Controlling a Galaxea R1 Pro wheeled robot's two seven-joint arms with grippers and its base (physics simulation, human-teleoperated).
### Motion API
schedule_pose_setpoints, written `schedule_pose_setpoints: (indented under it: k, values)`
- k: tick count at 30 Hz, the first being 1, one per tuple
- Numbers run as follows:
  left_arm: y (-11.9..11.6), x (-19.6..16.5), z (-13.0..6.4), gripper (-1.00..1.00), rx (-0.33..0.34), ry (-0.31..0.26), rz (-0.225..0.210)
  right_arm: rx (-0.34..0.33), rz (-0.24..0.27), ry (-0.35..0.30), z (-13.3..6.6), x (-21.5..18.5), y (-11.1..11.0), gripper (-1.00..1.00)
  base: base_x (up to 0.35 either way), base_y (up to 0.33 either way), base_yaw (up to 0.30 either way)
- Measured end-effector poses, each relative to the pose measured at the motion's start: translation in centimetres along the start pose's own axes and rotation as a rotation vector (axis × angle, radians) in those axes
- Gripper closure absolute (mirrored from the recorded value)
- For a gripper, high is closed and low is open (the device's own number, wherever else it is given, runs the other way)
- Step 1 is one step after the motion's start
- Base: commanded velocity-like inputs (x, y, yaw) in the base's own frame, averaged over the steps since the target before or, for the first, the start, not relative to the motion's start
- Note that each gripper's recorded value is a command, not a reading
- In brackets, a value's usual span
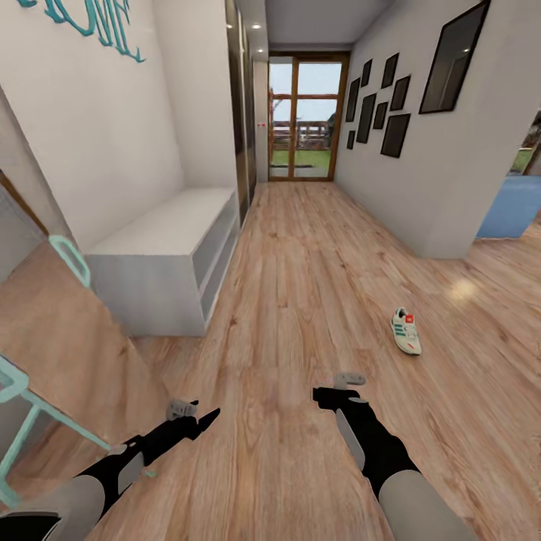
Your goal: Pick up the two gym shoes and the two sandals from the corridor floor and place them onto the hallstand (shoe rack) in the corridor, making sure they are on the rack and not on the floor. Arrange them so the two gym shoes are next to each other and the two sandals are next to each other.
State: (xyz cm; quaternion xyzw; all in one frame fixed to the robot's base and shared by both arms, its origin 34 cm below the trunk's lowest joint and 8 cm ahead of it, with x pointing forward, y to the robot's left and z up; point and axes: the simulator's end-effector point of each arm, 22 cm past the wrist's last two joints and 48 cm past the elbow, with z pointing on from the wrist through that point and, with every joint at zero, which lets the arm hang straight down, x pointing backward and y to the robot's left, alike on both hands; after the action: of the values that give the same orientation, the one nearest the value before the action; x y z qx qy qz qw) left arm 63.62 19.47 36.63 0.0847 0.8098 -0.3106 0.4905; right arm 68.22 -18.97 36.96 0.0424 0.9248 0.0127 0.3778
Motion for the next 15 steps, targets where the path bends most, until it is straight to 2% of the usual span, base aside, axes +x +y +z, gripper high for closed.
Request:
schedule_pose_setpoints:
  k: [7, 15]
  values:
    - [0.0, -0.01, 0.0, -1.0, 0.0, 0.0, 0.0, 0.0, 0.0, 0.0, 0.0, 0.0, 0.0, -1.0, 0.344, -0.147, -0.252]
    - [0.03, -0.02, -0.01, -1.0, -0.001, 0.0, 0.0, -0.001, -0.002, 0.0, 0.0, 0.0, 0.07, -1.0, 0.345, -0.063, -0.057]
